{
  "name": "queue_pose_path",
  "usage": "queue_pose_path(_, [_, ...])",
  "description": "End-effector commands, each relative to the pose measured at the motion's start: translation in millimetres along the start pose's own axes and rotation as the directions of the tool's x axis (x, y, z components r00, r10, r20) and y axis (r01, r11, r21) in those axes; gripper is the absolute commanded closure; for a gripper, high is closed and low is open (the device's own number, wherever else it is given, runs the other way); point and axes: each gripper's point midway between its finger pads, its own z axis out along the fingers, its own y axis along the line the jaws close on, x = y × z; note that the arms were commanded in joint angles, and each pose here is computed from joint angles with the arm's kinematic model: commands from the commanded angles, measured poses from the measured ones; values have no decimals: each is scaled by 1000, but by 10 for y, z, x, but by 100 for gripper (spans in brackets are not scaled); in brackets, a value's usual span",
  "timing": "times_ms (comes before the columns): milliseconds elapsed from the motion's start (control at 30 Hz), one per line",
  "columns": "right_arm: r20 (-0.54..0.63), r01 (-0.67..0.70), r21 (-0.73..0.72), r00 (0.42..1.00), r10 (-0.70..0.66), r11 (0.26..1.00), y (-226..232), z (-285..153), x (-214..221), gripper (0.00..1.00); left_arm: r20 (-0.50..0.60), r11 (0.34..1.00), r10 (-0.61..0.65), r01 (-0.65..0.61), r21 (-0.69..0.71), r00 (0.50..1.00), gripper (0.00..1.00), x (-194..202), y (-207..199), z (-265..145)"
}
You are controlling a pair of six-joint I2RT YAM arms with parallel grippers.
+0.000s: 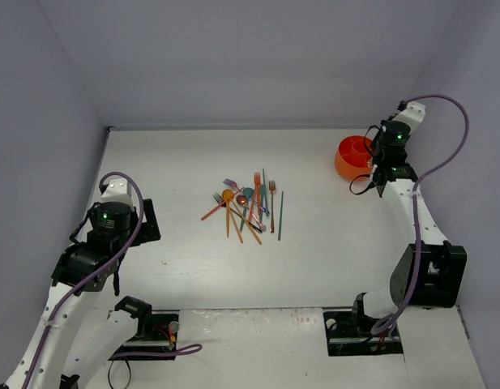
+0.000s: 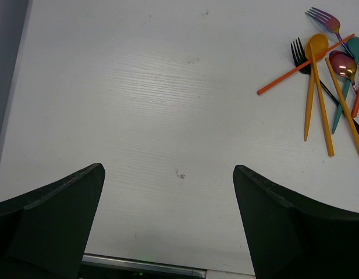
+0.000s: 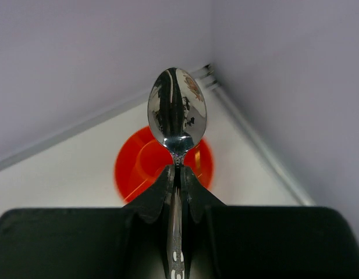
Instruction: Sort the eating utensils into containers
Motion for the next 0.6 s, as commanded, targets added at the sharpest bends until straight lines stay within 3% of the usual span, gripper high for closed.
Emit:
queue_pose_path(0, [223,-14,-16,975,17,1000,-166,247,-608,100,28,1000,8,-7,-19,1000,9,-127,-21,69])
queue_pose_path(567, [262,17,-87,965,7,996,-196,1222,-251,100,33,1000,-2,3,-30,999,9,-141,-79,246])
